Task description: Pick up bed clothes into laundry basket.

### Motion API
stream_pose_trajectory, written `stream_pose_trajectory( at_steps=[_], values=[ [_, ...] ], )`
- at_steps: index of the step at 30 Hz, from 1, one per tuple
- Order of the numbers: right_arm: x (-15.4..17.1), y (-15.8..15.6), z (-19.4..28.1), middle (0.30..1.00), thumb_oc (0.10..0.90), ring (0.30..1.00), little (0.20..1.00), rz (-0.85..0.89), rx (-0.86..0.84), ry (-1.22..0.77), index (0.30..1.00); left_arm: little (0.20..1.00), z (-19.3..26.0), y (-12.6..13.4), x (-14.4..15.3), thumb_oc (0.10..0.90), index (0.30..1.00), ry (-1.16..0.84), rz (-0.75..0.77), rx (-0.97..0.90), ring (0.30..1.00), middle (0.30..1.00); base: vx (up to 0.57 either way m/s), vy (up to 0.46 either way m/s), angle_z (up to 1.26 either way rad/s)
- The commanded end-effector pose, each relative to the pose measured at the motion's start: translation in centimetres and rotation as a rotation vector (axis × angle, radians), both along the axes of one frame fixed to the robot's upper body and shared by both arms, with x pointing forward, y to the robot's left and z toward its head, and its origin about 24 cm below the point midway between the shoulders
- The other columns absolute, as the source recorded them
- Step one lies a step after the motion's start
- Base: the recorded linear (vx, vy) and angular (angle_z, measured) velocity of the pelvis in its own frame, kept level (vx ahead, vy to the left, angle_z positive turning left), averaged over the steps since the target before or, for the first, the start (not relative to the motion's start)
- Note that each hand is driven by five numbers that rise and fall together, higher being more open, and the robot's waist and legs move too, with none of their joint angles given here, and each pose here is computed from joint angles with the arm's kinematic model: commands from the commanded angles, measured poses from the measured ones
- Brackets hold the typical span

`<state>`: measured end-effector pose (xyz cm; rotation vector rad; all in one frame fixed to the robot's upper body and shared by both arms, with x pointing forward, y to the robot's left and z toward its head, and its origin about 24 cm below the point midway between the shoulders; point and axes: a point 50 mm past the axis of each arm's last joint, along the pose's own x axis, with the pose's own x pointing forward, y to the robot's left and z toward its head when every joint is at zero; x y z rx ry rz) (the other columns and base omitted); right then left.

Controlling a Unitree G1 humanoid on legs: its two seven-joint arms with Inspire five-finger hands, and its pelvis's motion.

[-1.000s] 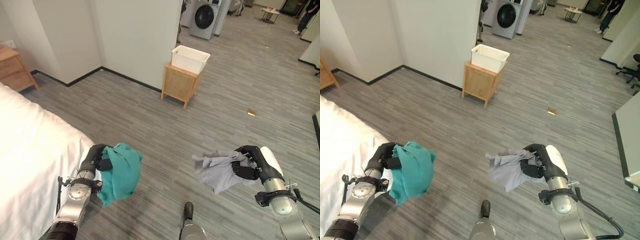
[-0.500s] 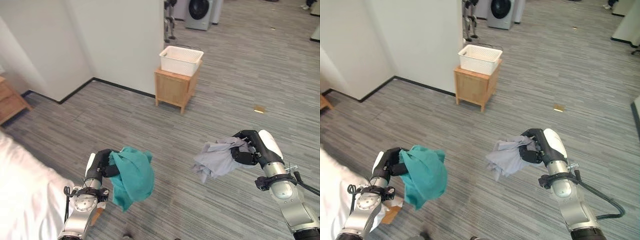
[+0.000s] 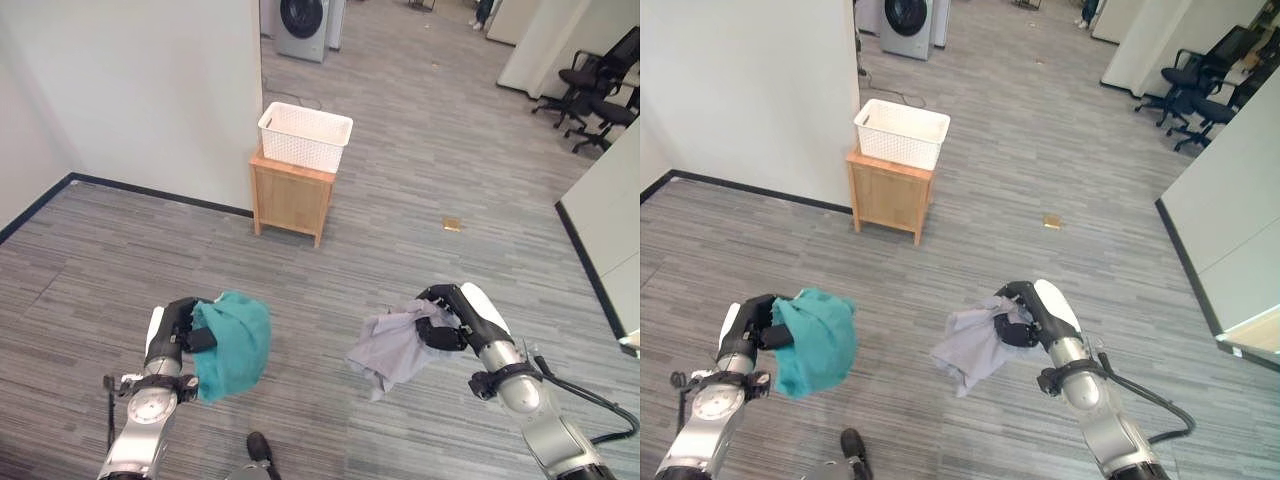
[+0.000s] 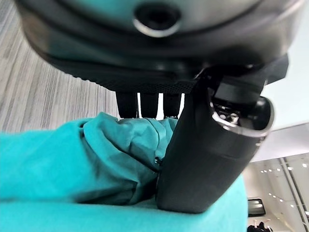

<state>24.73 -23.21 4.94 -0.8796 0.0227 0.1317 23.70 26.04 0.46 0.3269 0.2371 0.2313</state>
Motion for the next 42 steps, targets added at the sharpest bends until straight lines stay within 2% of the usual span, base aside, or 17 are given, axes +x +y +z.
stream_pose_trajectory(
  at_steps=[1,4,9,16,20,28,33,42],
  values=[
    [3.6,-1.7,10.2,0.300,0.400,0.300,0.300,-0.034,-0.048,-0.451,0.300,0.300,7.7,-1.6,2.9,0.400,0.300,-0.367,-0.132,0.122,0.300,0.300,0.47,0.137,0.69],
    [3.1,-3.1,10.1,0.300,0.400,0.300,0.300,-0.086,-0.058,-0.449,0.300,0.300,8.3,-2.2,3.4,0.400,0.300,-0.389,-0.166,0.175,0.300,0.300,0.43,-0.050,0.66],
    [1.9,-4.4,8.9,0.300,0.400,0.300,0.300,-0.160,-0.038,-0.424,0.300,0.300,8.1,-2.9,3.6,0.400,0.300,-0.393,-0.185,0.162,0.300,0.300,0.34,-0.132,0.73],
    [0.3,-5.7,7.3,0.300,0.400,0.300,0.300,-0.235,-0.039,-0.374,0.300,0.300,6.8,-2.1,3.1,0.400,0.300,-0.331,-0.172,0.162,0.300,0.300,0.45,-0.191,0.27],
    [0.0,-5.8,7.2,0.300,0.400,0.300,0.300,-0.216,-0.060,-0.349,0.300,0.300,5.8,-2.3,2.4,0.400,0.300,-0.295,-0.183,0.138,0.300,0.300,0.38,-0.274,0.17],
    [0.9,-5.3,8.5,0.300,0.400,0.300,0.300,-0.170,-0.061,-0.387,0.300,0.300,6.6,-3.4,2.3,0.400,0.300,-0.366,-0.192,0.053,0.300,0.300,0.32,-0.354,-0.13],
    [1.9,-4.1,8.9,0.300,0.400,0.300,0.300,-0.087,-0.079,-0.376,0.300,0.300,6.5,-3.7,1.6,0.400,0.300,-0.376,-0.188,0.033,0.300,0.300,0.32,0.014,-0.94],
    [2.3,-3.4,8.7,0.300,0.400,0.300,0.300,-0.047,-0.088,-0.363,0.300,0.300,6.0,-4.8,1.7,0.400,0.300,-0.362,-0.225,0.011,0.300,0.300,0.51,0.001,-0.46]
  ],
)
